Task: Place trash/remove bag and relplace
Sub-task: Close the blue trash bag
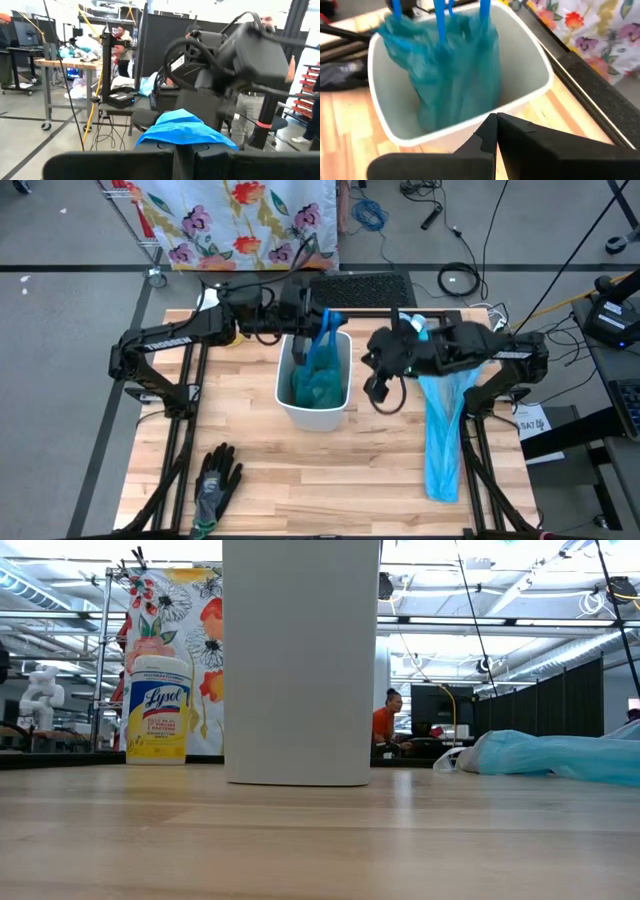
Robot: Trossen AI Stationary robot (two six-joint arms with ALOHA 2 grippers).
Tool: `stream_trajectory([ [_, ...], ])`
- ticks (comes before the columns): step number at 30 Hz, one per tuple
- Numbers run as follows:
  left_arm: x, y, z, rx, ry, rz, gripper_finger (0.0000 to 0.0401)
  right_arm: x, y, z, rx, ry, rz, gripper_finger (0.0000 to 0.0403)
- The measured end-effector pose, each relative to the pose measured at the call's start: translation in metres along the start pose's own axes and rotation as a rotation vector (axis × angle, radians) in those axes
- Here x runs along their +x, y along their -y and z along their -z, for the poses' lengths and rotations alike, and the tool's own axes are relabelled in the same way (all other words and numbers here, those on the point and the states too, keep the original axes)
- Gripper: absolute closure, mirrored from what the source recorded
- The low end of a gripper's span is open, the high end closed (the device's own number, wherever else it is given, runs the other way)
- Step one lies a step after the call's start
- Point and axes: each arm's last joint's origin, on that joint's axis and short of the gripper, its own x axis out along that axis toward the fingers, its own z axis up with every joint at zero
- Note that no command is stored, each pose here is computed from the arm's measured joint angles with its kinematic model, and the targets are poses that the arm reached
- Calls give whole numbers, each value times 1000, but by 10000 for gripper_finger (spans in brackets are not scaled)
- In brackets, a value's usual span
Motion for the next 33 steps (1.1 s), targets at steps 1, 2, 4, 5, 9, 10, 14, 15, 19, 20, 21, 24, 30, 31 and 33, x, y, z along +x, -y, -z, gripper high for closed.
stream_trajectory([
  [1, -1, 1, -1, -2, -4, 4, 397, 2, -2, 5, 3, -4, 6, 403],
  [2, -3, 1, -1, -6, -8, 6, 397, 4, -5, 12, 6, -6, 8, 403],
  [4, -4, 1, -3, -5, -7, 6, 397, 12, -10, 27, 22, -6, 5, 403],
  [5, -5, 2, -3, -5, -6, 6, 397, 17, -13, 36, 35, -1, -8, 403],
  [9, -9, 3, -5, -7, -15, 7, 397, 35, -19, 74, 121, 62, -108, 403],
  [10, -9, 3, -6, -6, -13, 7, 397, 40, -20, 84, 141, 85, -137, 403],
  [14, -10, 3, -6, -12, -19, 9, 397, 57, -15, 110, 208, 196, -227, 403],
  [15, -10, 3, -5, -13, -24, 10, 397, 62, -11, 112, 219, 233, -238, 403],
  [19, -9, 3, -5, -13, -20, 10, 397, 73, 7, 104, 208, 427, -300, 403],
  [20, -10, 3, -5, -18, -20, 10, 397, 74, 13, 99, 199, 478, -320, 403],
  [21, -10, 3, -5, -27, -20, 9, 397, 74, 18, 94, 191, 526, -342, 403],
  [24, -10, 3, -5, -40, -22, 9, 397, 73, 35, 79, 155, 627, -366, 403],
  [30, -10, 3, -5, -40, -21, 9, 397, 78, 53, 62, 79, 734, -470, 403],
  [31, -10, 3, -5, -40, -21, 9, 397, 81, 54, 60, 69, 742, -480, 403],
  [33, -10, 3, -5, -40, -20, 5, 397, 84, 55, 56, 55, 766, -512, 403],
])
